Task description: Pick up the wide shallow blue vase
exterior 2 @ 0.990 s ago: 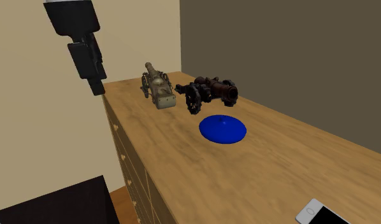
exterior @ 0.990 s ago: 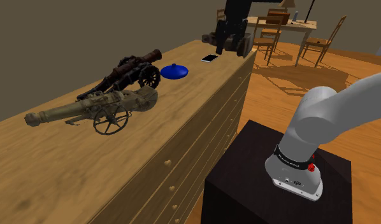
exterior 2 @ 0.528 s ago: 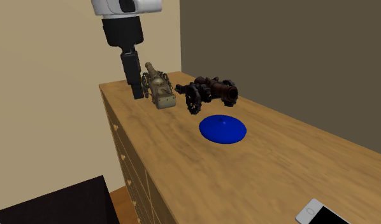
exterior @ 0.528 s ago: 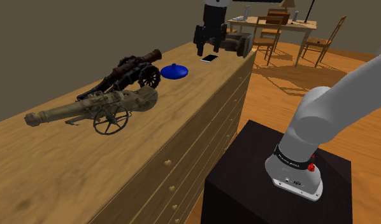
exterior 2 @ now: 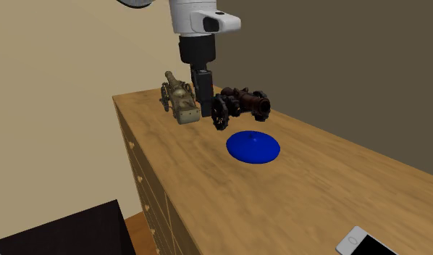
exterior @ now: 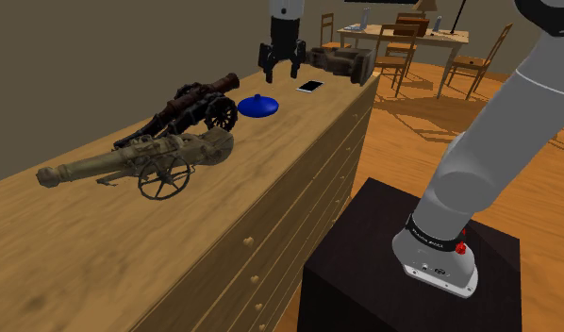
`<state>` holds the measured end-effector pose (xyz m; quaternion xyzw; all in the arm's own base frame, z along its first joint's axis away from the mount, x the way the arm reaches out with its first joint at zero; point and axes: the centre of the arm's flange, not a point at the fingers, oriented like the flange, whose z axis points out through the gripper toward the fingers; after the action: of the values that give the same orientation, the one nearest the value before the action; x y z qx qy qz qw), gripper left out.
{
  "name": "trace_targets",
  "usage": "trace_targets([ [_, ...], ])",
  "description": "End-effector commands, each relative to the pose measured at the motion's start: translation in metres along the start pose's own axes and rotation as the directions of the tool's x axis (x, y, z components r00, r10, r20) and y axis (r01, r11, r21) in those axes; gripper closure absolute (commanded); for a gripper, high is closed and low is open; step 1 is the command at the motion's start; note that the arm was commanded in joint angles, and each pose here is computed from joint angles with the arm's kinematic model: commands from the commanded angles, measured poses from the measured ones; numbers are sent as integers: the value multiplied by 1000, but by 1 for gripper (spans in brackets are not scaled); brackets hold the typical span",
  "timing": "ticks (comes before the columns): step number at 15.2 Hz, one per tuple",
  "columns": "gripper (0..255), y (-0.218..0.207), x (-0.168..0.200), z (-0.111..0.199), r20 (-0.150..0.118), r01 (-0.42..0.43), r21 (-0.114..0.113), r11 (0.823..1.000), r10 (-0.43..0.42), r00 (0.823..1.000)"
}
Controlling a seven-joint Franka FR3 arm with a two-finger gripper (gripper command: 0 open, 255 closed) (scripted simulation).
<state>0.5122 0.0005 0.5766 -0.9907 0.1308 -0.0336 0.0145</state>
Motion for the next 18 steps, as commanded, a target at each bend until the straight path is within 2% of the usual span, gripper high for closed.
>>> trace_targets([
  [1,0,-1,27,11,3,-19,-6,1000,19,1000],
  [11,0,-5,154,57,20,-111,-38,993,112,993],
  [18,0,-4,153,89,20,-112,-39,993,113,993],
])
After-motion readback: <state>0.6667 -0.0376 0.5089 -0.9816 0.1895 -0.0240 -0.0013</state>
